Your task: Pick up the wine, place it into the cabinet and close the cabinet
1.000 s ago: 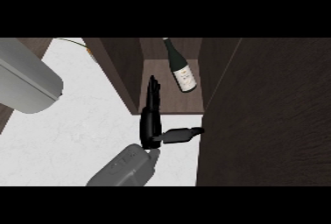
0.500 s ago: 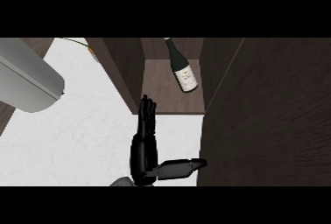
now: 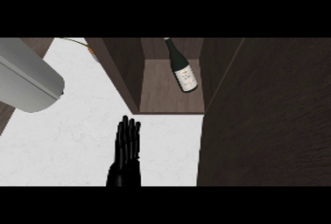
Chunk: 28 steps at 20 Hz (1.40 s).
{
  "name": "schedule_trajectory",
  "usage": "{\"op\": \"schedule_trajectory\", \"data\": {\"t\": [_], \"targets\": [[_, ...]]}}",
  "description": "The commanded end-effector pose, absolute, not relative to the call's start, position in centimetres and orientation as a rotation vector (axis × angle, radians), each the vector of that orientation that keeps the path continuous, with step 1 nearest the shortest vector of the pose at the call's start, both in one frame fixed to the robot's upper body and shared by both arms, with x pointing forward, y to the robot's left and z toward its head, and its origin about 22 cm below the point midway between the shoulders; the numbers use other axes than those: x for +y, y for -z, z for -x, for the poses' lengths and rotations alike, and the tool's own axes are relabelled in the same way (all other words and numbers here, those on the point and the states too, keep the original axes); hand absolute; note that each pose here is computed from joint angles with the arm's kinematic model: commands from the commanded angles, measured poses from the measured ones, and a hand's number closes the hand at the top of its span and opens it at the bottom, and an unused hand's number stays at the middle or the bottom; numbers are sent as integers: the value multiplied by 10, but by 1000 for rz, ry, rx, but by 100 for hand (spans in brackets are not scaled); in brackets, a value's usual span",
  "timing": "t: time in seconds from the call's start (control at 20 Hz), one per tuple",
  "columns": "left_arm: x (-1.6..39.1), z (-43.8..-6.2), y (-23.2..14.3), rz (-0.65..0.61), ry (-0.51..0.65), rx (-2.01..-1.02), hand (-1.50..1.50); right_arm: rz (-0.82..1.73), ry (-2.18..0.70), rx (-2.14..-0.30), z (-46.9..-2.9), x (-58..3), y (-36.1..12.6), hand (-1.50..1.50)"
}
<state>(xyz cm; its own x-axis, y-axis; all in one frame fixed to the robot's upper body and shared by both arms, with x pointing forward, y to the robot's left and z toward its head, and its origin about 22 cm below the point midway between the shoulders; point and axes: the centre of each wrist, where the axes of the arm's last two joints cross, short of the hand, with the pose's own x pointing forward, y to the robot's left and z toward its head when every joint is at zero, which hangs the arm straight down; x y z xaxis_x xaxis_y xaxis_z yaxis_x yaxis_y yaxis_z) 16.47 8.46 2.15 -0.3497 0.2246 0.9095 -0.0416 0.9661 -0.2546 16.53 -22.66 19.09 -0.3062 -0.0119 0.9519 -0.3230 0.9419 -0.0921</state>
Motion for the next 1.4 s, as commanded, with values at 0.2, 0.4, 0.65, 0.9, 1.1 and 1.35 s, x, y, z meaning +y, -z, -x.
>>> {"op": "schedule_trajectory", "data": {"t": [0.2,0.4,0.65,0.9,1.1,1.35], "targets": [[109,-121,-32,192,-204,-1935,-150,-394,-430,-1815,-145,-229,-204,150],[134,-137,-38,251,-182,-1916,-150,-370,-486,-1815,-142,-230,-198,150],[171,-114,-58,215,-158,-1927,-150,-447,-505,-1788,-128,-220,-197,150],[189,-119,-52,172,-186,-1936,-150,-581,-483,-1655,-128,-207,-185,150],[206,-108,-58,166,-198,-1957,-150,-648,-474,-1602,-109,-200,-187,150],[232,-109,-76,141,-221,-1954,-150,-698,-709,-1654,-113,-184,-193,150]]}}
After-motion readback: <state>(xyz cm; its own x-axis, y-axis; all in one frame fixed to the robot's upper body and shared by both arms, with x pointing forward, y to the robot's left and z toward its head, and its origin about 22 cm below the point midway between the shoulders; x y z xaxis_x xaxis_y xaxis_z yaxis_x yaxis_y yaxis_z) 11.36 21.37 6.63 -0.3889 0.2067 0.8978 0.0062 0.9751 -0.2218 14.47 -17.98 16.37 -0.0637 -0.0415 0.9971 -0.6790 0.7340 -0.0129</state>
